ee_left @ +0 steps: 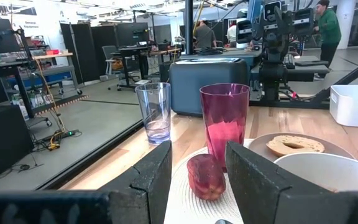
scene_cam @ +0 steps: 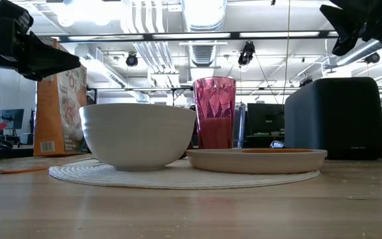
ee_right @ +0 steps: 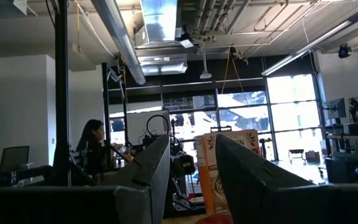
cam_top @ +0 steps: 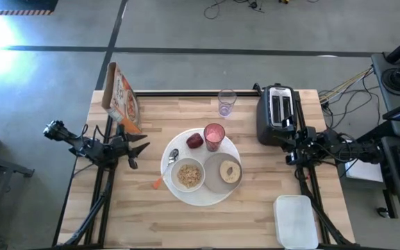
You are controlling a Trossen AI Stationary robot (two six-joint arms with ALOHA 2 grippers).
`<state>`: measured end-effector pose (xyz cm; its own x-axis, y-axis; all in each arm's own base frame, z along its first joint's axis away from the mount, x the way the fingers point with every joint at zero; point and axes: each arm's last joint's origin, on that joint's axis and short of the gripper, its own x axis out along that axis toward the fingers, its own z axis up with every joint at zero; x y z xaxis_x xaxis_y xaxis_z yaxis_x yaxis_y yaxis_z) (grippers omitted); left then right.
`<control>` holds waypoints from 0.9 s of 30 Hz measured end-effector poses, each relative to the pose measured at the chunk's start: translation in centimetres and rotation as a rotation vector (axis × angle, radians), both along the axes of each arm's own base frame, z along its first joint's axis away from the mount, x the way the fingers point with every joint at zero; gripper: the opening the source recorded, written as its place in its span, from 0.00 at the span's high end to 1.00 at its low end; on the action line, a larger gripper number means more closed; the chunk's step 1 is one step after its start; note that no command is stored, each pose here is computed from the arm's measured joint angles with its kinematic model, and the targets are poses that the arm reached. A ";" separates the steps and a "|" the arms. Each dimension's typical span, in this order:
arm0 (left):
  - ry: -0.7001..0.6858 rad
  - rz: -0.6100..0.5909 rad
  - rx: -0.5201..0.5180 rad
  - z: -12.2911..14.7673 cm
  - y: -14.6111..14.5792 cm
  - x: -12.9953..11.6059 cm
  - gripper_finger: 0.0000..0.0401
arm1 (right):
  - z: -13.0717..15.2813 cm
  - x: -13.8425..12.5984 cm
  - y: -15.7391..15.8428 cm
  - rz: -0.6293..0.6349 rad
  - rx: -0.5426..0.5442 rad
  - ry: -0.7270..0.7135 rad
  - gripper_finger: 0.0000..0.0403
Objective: Arrange a breakfast setting
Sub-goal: Return to Home Position
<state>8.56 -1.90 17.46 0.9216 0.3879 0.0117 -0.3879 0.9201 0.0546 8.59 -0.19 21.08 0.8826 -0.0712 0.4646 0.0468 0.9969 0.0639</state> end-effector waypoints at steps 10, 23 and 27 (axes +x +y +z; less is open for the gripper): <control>0.000 0.000 0.000 0.0 0.0 0.0 0.67 | 0.0 0.0 0.0 -0.001 0.000 0.000 0.71; 0.001 0.000 0.000 0.0 0.0 0.0 0.67 | 0.0 0.0 0.0 -0.001 0.000 0.000 0.71; 0.001 0.000 0.000 0.0 0.0 0.0 0.67 | -0.1 0.1 0.0 -0.001 0.000 0.010 0.71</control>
